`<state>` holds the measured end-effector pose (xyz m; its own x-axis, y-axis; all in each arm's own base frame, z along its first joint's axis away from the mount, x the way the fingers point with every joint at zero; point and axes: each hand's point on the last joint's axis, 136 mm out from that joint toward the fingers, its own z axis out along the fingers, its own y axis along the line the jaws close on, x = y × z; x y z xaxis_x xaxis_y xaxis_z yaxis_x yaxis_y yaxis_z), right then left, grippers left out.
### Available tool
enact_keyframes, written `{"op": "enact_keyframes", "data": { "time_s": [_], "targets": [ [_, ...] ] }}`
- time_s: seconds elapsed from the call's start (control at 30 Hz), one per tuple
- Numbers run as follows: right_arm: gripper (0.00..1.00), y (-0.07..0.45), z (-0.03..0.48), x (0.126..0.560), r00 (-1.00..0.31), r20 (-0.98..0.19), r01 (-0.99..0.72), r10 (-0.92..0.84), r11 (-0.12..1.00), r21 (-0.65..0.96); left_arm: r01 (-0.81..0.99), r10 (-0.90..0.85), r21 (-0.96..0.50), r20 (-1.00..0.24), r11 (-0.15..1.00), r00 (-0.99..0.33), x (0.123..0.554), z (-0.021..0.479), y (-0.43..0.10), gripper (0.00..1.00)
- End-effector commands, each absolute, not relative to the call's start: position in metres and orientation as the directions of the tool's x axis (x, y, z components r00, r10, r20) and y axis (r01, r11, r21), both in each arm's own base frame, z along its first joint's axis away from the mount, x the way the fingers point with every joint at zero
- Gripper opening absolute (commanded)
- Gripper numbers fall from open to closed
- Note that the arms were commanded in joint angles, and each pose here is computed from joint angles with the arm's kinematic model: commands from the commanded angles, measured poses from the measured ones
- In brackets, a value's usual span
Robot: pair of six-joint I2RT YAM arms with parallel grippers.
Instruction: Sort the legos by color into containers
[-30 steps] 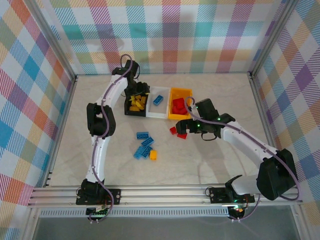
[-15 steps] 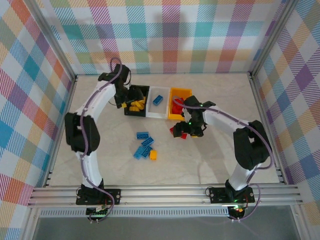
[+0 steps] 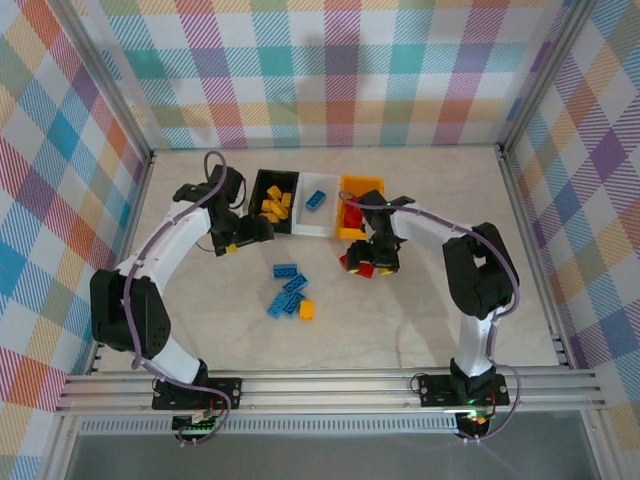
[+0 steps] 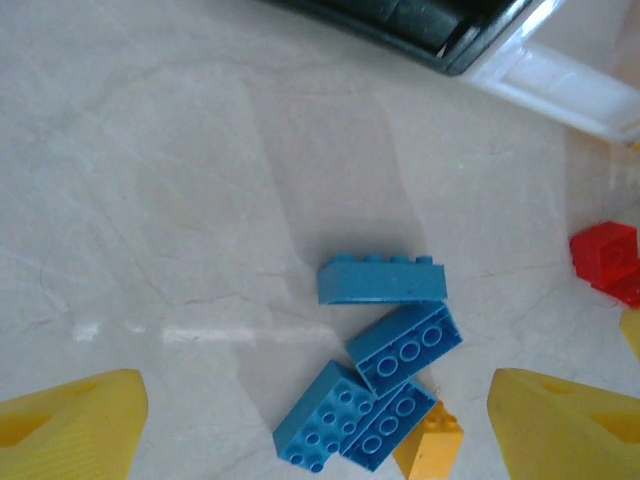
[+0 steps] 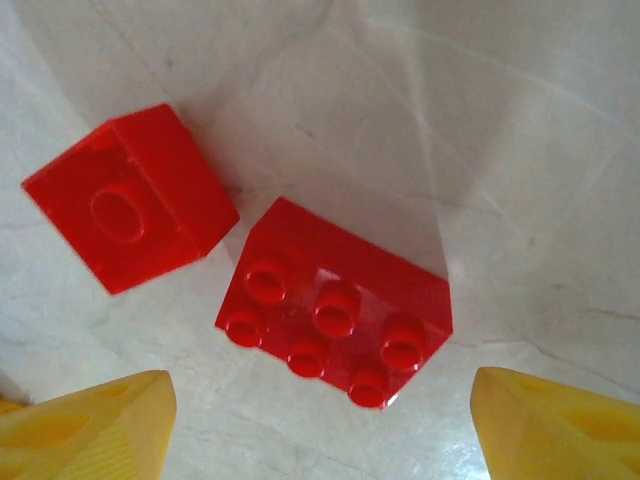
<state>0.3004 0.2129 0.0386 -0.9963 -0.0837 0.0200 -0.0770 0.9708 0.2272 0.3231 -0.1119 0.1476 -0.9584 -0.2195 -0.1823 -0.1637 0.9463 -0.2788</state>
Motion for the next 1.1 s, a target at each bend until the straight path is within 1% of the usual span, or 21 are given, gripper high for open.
{"op": "enact_keyframes", "data": {
  "time_s": [0.0, 0.1, 0.2, 0.37, 0.53, 0.6, 0.7, 0.77, 0.8, 1.07],
  "targets": [
    [0.78, 0.213, 0.037, 0.310, -0.998, 0.027, -0.044, -0.050, 0.980, 0.192, -0.144, -0.210, -0.281, -0.218, 0.949, -0.953, 0.317, 0.158, -0.104, 0.89],
    [0.77, 0.211, 0.034, 0.313, -0.999, 0.031, -0.036, -0.041, 0.986, 0.162, -0.147, -0.211, -0.281, -0.214, 0.948, -0.954, 0.313, 0.157, -0.101, 0.89],
    [0.75, 0.208, 0.029, 0.314, -0.999, 0.031, -0.029, -0.034, 0.990, 0.138, -0.144, -0.209, -0.285, -0.212, 0.948, -0.955, 0.310, 0.157, -0.101, 0.89],
    [0.68, 0.201, 0.021, 0.310, -0.998, 0.046, -0.024, -0.029, 0.994, 0.107, -0.143, -0.207, -0.290, -0.202, 0.946, -0.957, 0.306, 0.154, -0.101, 0.90],
    [0.58, 0.193, 0.016, 0.306, -0.999, 0.043, -0.026, -0.029, 0.997, 0.076, -0.148, -0.211, -0.293, -0.194, 0.945, -0.958, 0.303, 0.151, -0.102, 0.91],
    [0.56, 0.190, 0.015, 0.306, -0.999, 0.039, -0.025, -0.028, 0.998, 0.065, -0.150, -0.211, -0.292, -0.192, 0.945, -0.958, 0.303, 0.150, -0.102, 0.91],
    [0.49, 0.188, 0.016, 0.304, -0.999, 0.030, -0.029, -0.031, 0.998, 0.061, -0.154, -0.214, -0.290, -0.189, 0.944, -0.958, 0.301, 0.148, -0.101, 0.91],
    [0.43, 0.188, 0.020, 0.304, -0.999, 0.021, -0.034, -0.036, 0.997, 0.063, -0.158, -0.217, -0.293, -0.183, 0.943, -0.959, 0.300, 0.145, -0.101, 0.92],
    [0.42, 0.188, 0.025, 0.304, -0.999, 0.012, -0.040, -0.041, 0.997, 0.072, -0.159, -0.217, -0.292, -0.176, 0.943, -0.960, 0.299, 0.142, -0.101, 0.92],
    [0.42, 0.196, 0.090, 0.321, -0.989, -0.139, -0.070, -0.049, 0.987, 0.145, -0.167, -0.222, -0.306, -0.152, 0.937, -0.963, 0.296, 0.131, -0.104, 0.92]
  ]
}}
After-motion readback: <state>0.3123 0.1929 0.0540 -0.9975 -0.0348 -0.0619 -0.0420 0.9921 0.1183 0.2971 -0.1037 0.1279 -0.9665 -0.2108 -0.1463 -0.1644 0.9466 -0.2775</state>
